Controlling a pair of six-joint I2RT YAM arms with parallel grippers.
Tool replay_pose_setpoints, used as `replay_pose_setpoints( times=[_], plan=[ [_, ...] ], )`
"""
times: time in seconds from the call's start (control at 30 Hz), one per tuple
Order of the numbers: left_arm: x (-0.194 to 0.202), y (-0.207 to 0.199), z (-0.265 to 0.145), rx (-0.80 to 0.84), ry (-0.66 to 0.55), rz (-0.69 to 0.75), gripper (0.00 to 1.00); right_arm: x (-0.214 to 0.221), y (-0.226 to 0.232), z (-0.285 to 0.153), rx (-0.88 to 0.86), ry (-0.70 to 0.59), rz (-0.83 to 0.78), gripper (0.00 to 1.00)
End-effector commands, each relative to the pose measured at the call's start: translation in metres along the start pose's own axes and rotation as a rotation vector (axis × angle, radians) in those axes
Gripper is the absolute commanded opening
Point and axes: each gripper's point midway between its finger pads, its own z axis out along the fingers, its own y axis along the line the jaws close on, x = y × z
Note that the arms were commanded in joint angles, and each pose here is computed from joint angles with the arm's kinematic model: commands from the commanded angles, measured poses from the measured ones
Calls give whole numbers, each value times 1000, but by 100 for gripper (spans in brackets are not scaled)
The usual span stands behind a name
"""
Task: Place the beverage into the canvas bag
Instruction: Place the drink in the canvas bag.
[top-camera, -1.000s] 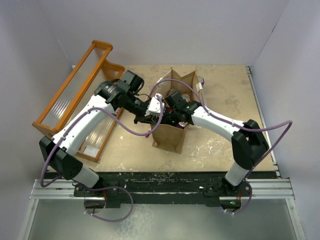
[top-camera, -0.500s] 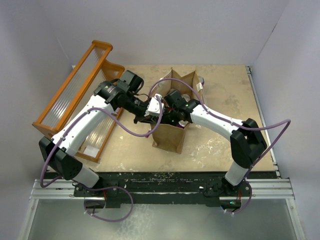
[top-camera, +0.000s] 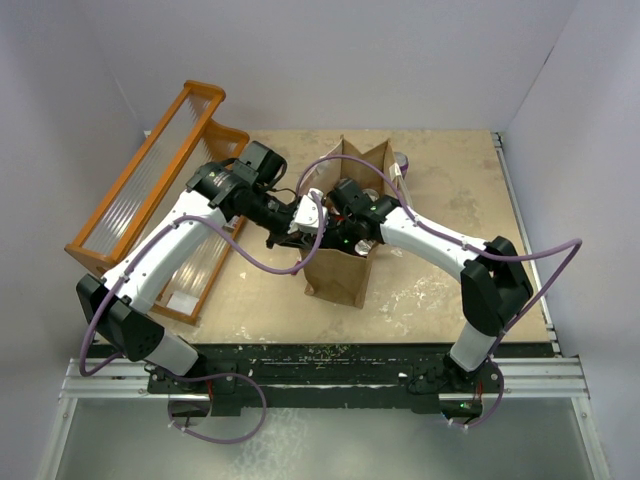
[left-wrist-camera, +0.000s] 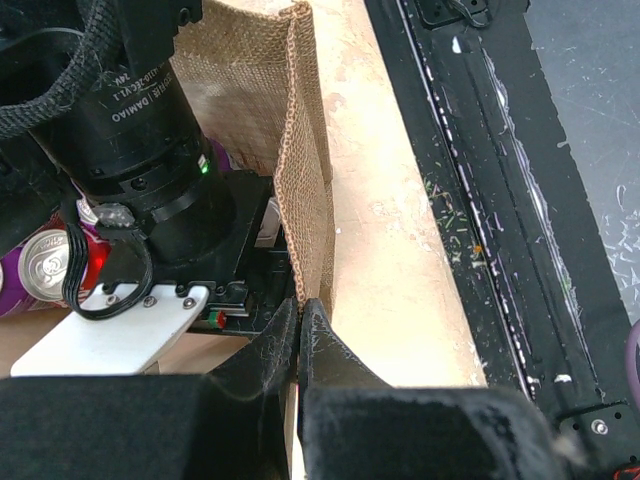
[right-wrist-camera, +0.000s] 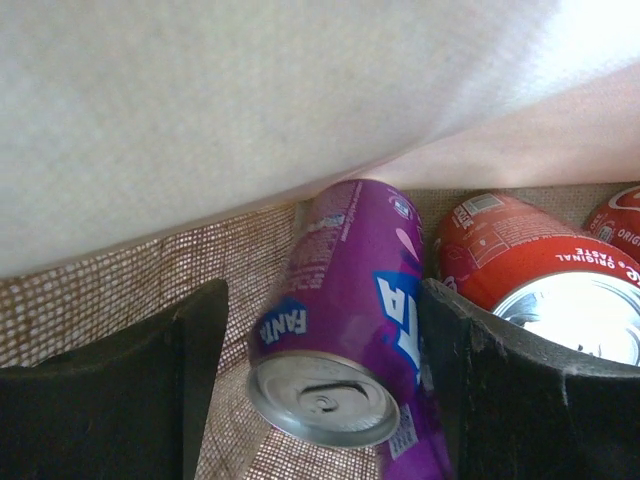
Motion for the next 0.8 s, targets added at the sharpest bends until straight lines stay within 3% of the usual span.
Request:
replay_pose_setpoints(
  times=[0.0, 0.47, 0.77],
  plan=[
    [-37, -10, -12, -1, -117, 120, 0, -21, 33, -6, -124, -42, 5, 79],
    [-30, -15, -10, 11, -102, 124, 0, -59, 17, -33, -69, -129, 12, 77],
    [-31, -16, -11, 15, -108, 130, 0, -84, -23, -102, 39, -245, 61, 76]
  ],
)
